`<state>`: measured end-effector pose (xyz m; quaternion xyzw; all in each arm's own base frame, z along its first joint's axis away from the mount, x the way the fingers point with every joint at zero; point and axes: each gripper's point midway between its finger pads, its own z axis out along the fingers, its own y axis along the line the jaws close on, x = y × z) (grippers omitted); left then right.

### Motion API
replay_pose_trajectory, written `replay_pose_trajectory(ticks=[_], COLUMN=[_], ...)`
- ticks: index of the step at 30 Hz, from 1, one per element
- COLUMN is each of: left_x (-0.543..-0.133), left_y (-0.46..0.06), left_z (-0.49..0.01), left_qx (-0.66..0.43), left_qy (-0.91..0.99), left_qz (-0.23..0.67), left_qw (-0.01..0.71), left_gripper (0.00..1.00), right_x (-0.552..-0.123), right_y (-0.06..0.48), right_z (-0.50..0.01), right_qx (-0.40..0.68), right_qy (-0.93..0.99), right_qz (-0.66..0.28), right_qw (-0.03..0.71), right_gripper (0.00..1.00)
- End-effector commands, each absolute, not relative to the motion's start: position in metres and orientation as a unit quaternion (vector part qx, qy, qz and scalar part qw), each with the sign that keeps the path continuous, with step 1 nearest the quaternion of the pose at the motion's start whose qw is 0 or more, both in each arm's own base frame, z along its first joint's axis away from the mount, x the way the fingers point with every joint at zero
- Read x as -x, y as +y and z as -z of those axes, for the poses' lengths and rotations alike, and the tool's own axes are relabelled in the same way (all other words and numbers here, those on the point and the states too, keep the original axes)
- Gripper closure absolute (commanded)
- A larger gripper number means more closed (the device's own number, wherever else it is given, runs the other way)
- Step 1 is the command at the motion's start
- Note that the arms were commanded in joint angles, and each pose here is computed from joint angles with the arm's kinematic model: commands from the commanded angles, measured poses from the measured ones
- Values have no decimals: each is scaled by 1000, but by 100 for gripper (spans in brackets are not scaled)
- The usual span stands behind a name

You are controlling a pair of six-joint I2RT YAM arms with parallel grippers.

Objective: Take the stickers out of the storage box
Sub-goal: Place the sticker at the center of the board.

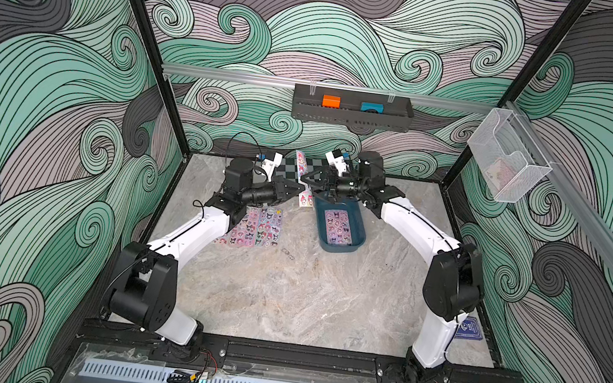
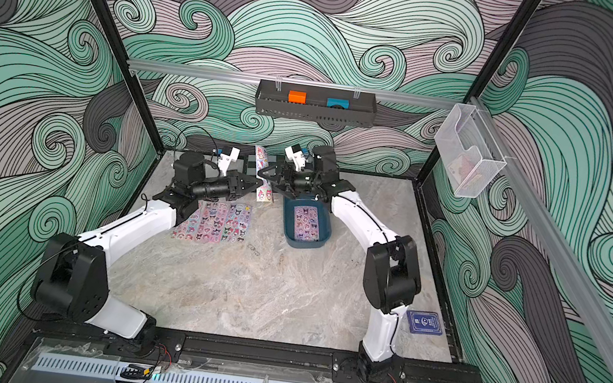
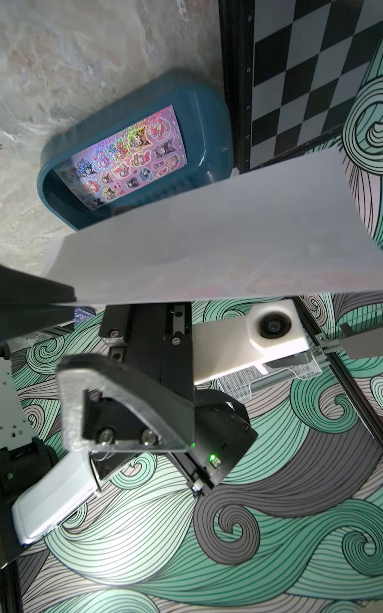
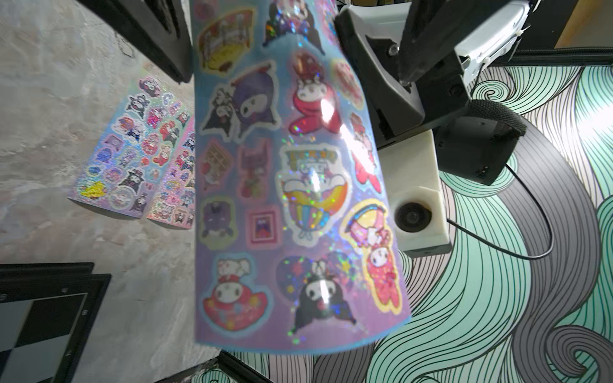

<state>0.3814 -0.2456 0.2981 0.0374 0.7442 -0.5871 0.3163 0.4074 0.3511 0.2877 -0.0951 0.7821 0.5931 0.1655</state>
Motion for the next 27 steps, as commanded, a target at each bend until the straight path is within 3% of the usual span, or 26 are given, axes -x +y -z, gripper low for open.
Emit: replay_pose_trajectory(ticks=[1,16,27], left_x=[-374,-366,-381], left_y=[-247,-235,-212], left_z=[-325,-350,-301], left_qx=[-57,-57,-6], left_qy=[716,695,733], left_qz=[615,630,595], left_qw=[326,341,328], left_gripper=[100,100,100], right_x=[-400,-409,-409], right_y=[367,376,362], right_z=[-311,-298,-309], right_qx=[126,110,109], right_qy=[750,730,721], right_qz=[-628,-661,-668], right_qw=[165,138,150], right_gripper=[1,1,1])
